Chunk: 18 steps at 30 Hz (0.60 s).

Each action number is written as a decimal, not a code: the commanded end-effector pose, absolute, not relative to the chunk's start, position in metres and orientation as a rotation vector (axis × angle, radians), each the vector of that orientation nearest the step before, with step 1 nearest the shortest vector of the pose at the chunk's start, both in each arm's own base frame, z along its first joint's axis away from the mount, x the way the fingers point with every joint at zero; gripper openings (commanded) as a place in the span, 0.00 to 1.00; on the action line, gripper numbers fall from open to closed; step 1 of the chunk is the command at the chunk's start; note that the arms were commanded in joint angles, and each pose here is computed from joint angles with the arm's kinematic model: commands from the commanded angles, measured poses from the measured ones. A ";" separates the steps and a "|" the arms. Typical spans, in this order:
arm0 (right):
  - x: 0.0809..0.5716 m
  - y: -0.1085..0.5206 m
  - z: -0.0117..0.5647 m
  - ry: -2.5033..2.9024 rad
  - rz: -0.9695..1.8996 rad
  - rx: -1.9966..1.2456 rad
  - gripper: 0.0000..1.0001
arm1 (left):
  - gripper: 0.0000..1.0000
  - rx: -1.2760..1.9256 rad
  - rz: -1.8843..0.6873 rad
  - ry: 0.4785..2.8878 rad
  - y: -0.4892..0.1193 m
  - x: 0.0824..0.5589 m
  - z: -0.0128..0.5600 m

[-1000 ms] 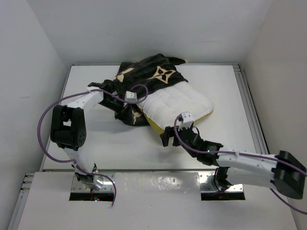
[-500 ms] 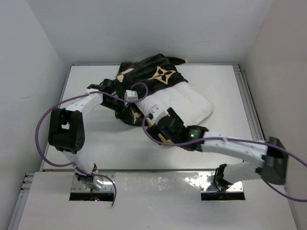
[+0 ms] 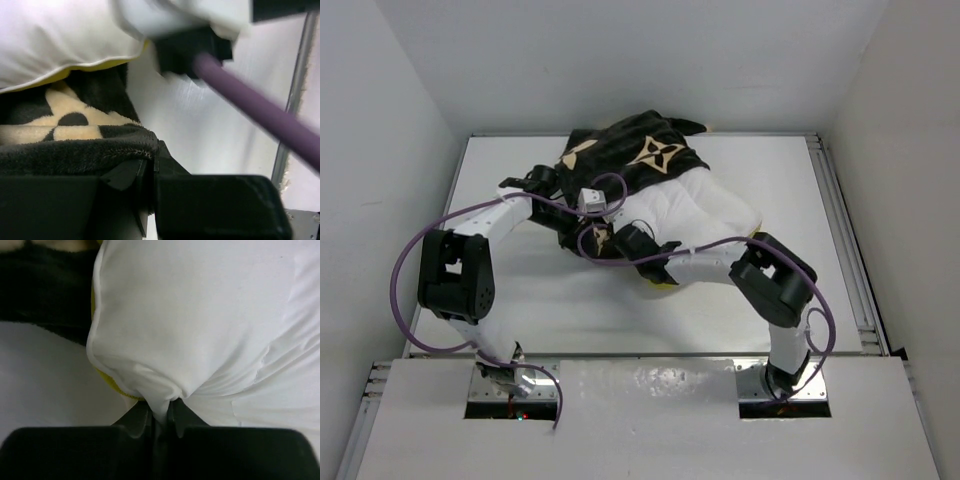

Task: Put the pillow into the pillowcase

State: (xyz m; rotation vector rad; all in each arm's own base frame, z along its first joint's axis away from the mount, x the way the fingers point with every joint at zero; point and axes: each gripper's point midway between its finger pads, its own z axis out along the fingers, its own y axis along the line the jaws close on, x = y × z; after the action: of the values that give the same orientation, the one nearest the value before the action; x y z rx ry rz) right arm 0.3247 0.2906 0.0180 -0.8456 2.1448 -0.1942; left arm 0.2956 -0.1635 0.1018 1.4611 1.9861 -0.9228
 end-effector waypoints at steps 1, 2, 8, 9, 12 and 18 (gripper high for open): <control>0.339 0.359 0.027 2.137 0.312 -0.747 0.00 | 0.00 1.520 -0.947 1.927 -0.175 0.285 0.112; 0.344 0.384 0.060 2.044 0.467 -0.702 0.00 | 0.00 1.560 -0.943 1.907 -0.183 0.283 0.113; 0.384 0.409 0.271 1.477 1.050 -0.137 0.00 | 0.00 1.775 -1.095 1.568 -0.222 0.254 0.158; 0.393 0.403 0.285 1.456 1.012 -0.080 0.00 | 0.00 1.840 -1.151 1.494 -0.222 0.237 0.165; 0.422 0.377 0.307 1.400 0.921 0.144 0.00 | 0.00 1.866 -1.204 1.437 -0.238 0.225 0.172; 0.432 0.329 0.292 1.377 0.820 0.430 0.00 | 0.00 1.857 -1.235 1.375 -0.241 0.217 0.174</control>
State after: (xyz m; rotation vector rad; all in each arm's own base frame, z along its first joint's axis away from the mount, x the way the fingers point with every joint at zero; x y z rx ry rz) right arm 0.4003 0.3577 0.1260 -0.0001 1.8893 0.5742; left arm 0.2849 -0.2222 0.1618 1.8929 1.4153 -0.8775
